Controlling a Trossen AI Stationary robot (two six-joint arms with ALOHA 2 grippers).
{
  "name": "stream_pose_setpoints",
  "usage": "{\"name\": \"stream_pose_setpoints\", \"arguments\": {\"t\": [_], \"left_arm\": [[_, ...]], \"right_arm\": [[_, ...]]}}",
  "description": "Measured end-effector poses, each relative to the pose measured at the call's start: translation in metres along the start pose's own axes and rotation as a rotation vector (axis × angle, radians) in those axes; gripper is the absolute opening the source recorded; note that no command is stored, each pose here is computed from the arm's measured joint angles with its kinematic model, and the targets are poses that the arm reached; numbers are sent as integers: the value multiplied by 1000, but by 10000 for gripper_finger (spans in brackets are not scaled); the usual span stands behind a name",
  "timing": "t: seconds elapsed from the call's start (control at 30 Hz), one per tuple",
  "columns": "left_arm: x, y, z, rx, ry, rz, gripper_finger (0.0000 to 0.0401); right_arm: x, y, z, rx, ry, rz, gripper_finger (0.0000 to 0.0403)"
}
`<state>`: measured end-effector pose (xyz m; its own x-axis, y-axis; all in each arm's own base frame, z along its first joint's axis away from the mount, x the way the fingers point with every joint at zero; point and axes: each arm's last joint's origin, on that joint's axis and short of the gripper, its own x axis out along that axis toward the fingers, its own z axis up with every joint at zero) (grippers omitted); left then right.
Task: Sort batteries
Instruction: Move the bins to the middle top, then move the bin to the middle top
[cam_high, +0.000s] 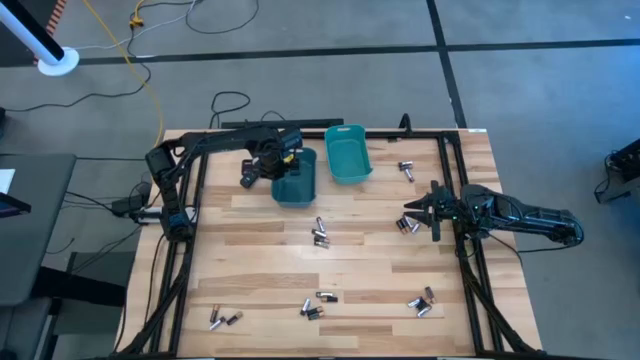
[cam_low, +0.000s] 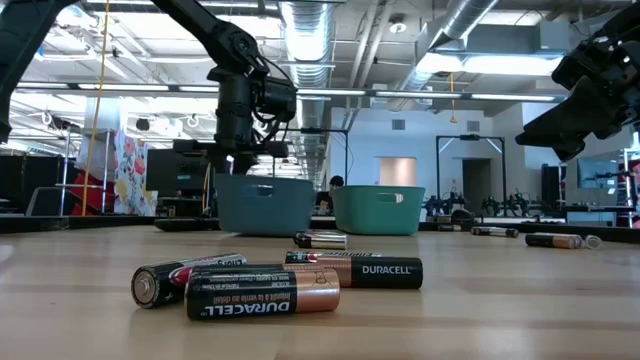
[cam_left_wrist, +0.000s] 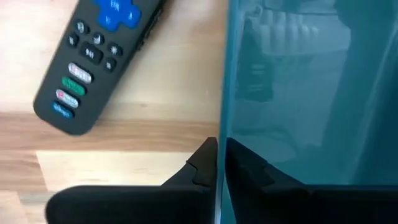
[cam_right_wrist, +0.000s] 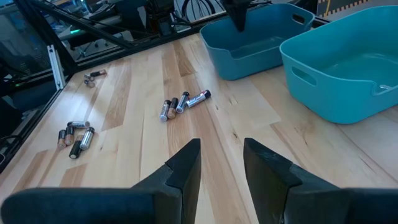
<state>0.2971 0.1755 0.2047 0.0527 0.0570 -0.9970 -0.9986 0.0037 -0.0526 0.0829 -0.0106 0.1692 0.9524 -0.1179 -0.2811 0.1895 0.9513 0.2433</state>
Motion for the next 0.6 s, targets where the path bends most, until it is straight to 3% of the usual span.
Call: {"name": "stream_pose_setpoints", "arguments": {"t": [0.6], "left_arm": [[-7, 2, -2, 51, -7, -8, 99]], "right_arm": [[0, 0, 0, 0, 0, 0, 139]]}}
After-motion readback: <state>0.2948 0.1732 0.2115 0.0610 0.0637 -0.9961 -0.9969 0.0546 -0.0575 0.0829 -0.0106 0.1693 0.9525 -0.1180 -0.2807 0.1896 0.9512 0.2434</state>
